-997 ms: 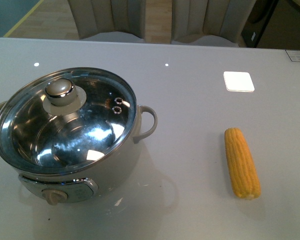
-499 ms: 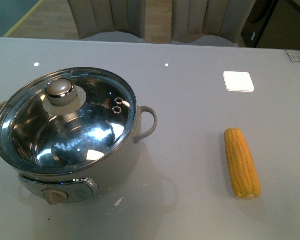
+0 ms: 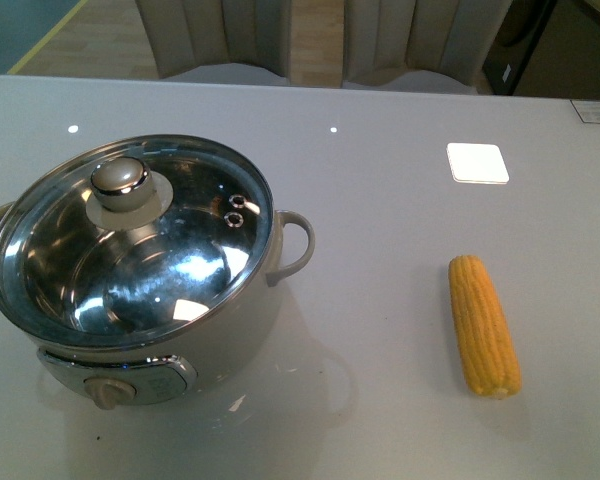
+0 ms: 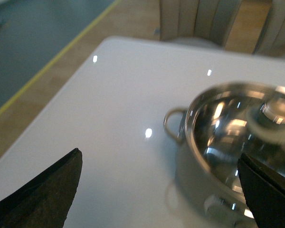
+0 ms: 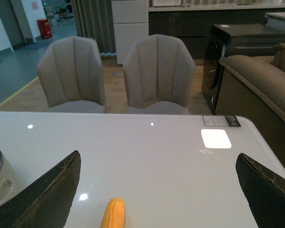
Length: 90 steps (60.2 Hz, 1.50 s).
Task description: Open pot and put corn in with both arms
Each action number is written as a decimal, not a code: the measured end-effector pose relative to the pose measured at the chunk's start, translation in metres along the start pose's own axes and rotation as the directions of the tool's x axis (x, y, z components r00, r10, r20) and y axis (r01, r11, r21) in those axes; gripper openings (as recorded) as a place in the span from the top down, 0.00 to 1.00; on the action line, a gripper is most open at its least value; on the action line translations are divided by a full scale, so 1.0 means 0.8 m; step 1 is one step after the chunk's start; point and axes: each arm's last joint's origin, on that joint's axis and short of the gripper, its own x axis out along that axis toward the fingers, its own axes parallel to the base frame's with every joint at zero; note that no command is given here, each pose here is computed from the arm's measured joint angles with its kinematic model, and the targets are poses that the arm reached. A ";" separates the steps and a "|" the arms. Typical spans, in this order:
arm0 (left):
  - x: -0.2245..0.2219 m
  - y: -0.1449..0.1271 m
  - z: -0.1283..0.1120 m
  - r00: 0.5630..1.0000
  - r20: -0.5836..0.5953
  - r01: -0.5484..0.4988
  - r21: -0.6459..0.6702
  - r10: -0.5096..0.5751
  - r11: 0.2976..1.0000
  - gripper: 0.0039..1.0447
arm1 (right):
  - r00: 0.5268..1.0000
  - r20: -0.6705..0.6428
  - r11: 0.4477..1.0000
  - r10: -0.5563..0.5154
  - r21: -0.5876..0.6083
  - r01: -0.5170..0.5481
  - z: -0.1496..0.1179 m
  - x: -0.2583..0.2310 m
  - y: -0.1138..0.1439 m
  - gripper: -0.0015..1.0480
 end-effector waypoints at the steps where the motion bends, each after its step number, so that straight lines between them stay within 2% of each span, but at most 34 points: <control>1: 0.001 0.000 0.000 1.000 -0.007 0.002 0.001 -0.002 1.000 0.07 | 1.000 0.000 1.000 0.000 0.000 0.000 0.000 0.000 0.000 0.09; 8: 0.005 -0.005 0.008 0.998 -0.039 0.054 0.006 -0.054 0.998 0.07 | 1.000 0.000 1.000 0.001 0.000 -0.001 0.000 0.000 0.000 0.09; 19: 0.038 -0.018 0.052 0.995 0.028 0.098 0.014 -0.098 0.995 0.07 | 1.000 0.000 1.000 0.001 0.000 -0.001 0.000 0.000 0.000 0.09; 25: 0.068 -0.037 0.074 0.986 0.073 0.145 0.036 -0.148 0.989 0.07 | 1.000 0.000 1.000 0.001 0.000 -0.001 0.000 0.000 0.000 0.09; 32: 0.119 -0.079 0.086 0.965 0.072 0.249 0.072 -0.254 0.966 0.07 | 1.000 0.000 1.000 0.001 0.000 -0.001 0.000 0.000 0.000 0.09; 45: 0.172 -0.120 0.075 0.953 -0.020 0.304 0.102 -0.304 0.947 0.07 | 1.000 0.000 1.000 0.001 0.000 -0.001 0.000 0.000 0.000 0.09; 54: 0.200 -0.130 0.065 0.948 -0.083 0.313 0.087 -0.307 0.946 0.07 | 1.000 0.000 1.000 0.001 0.000 -0.001 0.000 0.000 0.000 0.09; 67: 0.231 -0.140 0.065 0.942 -0.127 0.320 0.043 -0.312 0.947 0.07 | 1.000 0.000 1.000 0.001 0.000 -0.001 0.000 0.000 0.000 0.09; 90: 0.247 -0.161 0.037 0.917 -0.234 0.340 0.035 -0.323 0.940 0.07 | 1.000 0.000 1.000 0.001 0.000 -0.001 0.000 0.000 0.000 0.09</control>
